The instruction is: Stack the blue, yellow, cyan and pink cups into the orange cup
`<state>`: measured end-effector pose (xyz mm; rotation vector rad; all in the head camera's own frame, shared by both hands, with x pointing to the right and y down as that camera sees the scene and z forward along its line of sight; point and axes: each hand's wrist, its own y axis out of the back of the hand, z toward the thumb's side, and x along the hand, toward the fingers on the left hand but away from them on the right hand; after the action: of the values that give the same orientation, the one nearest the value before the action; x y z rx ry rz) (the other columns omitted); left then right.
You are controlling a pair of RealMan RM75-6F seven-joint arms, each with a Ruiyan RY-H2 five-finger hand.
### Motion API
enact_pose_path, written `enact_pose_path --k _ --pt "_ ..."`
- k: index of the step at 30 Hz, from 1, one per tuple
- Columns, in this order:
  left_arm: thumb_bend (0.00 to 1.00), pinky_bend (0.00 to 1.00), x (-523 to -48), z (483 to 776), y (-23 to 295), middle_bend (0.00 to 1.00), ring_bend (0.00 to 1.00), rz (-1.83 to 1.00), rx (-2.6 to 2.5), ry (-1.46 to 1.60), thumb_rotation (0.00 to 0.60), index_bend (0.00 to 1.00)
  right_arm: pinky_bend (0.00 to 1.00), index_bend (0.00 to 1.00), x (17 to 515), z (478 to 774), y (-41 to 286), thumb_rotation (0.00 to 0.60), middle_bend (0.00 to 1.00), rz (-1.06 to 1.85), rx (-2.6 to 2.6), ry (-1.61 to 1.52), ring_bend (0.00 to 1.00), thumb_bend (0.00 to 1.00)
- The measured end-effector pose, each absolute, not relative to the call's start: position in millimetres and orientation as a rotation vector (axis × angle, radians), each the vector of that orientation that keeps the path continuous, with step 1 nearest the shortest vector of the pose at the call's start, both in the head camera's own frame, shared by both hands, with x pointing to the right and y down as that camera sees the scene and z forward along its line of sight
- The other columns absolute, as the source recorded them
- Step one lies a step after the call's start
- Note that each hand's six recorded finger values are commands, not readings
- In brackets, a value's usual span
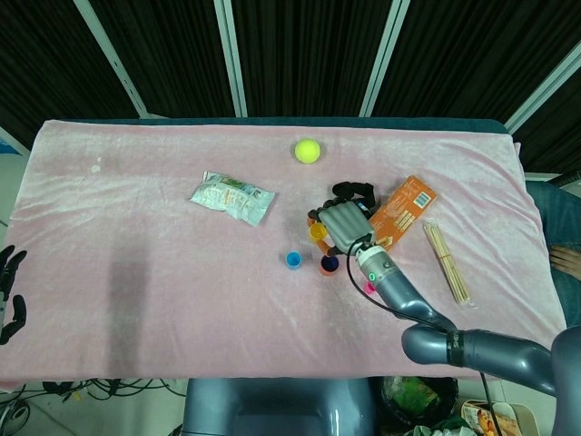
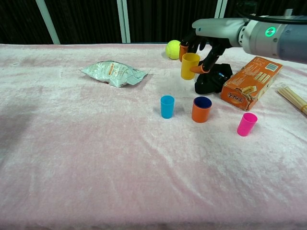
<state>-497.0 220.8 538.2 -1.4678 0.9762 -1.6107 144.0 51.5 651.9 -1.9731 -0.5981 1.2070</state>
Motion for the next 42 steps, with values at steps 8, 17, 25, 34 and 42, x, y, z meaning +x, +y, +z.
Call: enact_pose_path --k 8,17,25,34,42 --pt "0.71 0.02 -496 538 221 0.01 0.00 -1.610 -1.465 0.968 0.600 0.05 0.21 0.49 166 629 79 0.600 0.47 1.218 -1.933 -0.561 0.26 0.36" --pt "0.71 0.02 -496 539 222 0.01 0.00 -1.613 -1.462 0.962 0.600 0.05 0.21 0.49 170 642 98 0.600 0.46 1.237 -1.938 -0.509 0.26 0.35" --pt "0.71 0.02 -497 540 222 0.01 0.00 -1.618 -1.460 0.957 0.600 0.05 0.21 0.49 166 655 102 0.600 0.46 1.237 -1.946 -0.498 0.26 0.35" --pt "0.71 0.02 -498 539 221 0.01 0.00 -1.621 -1.448 0.952 0.600 0.05 0.21 0.49 164 667 100 0.600 0.46 1.250 -1.949 -0.493 0.26 0.35" --pt "0.71 0.02 -499 539 221 0.01 0.00 -1.624 -1.444 0.955 0.600 0.05 0.21 0.49 168 674 103 0.600 0.44 1.269 -1.959 -0.480 0.25 0.35"
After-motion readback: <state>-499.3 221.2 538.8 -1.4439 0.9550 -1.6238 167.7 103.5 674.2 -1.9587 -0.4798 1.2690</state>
